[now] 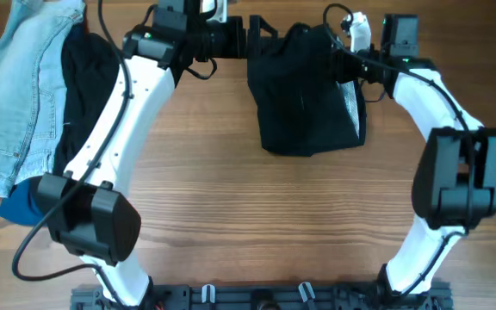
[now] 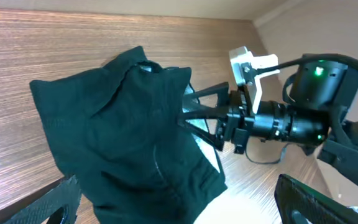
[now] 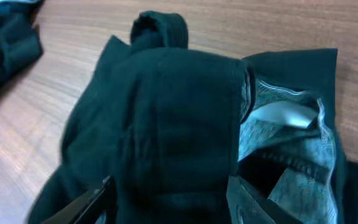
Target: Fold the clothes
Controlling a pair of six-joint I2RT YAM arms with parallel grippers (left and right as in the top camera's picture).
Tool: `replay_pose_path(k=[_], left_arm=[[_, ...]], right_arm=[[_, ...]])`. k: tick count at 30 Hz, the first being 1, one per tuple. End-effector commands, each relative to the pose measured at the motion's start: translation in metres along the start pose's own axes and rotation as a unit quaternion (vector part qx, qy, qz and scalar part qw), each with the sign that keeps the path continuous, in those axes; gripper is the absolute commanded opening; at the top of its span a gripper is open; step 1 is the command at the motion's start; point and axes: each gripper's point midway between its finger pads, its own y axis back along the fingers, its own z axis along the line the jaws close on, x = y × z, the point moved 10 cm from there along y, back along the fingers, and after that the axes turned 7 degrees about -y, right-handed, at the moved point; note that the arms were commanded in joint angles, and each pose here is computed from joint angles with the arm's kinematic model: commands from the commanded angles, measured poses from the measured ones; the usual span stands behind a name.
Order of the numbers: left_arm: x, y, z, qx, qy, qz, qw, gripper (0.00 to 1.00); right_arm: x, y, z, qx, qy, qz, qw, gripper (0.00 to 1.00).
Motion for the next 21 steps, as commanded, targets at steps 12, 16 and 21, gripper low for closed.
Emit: replay_pose_path(k=[12, 16, 21], left_arm=[[0.003, -0.005, 0.007, -0.026, -0.014, 0.006, 1.000, 1.00], [0.004, -0.007, 0.009, -0.026, -0.012, 0.008, 1.000, 1.00], [0.004, -0.007, 0.009, -0.026, -0.012, 0.008, 1.000, 1.00]], right_arm=[[0.001, -0.010, -0.009, 0.031, 0.020, -0.009, 0.999, 0.33], [0.001, -0.012, 0.002, -0.029, 0.022, -0.007, 0.999, 0.04], [-0.002, -0.009, 0.004, -0.052, 0.010, -0.012, 0.999, 0.04]])
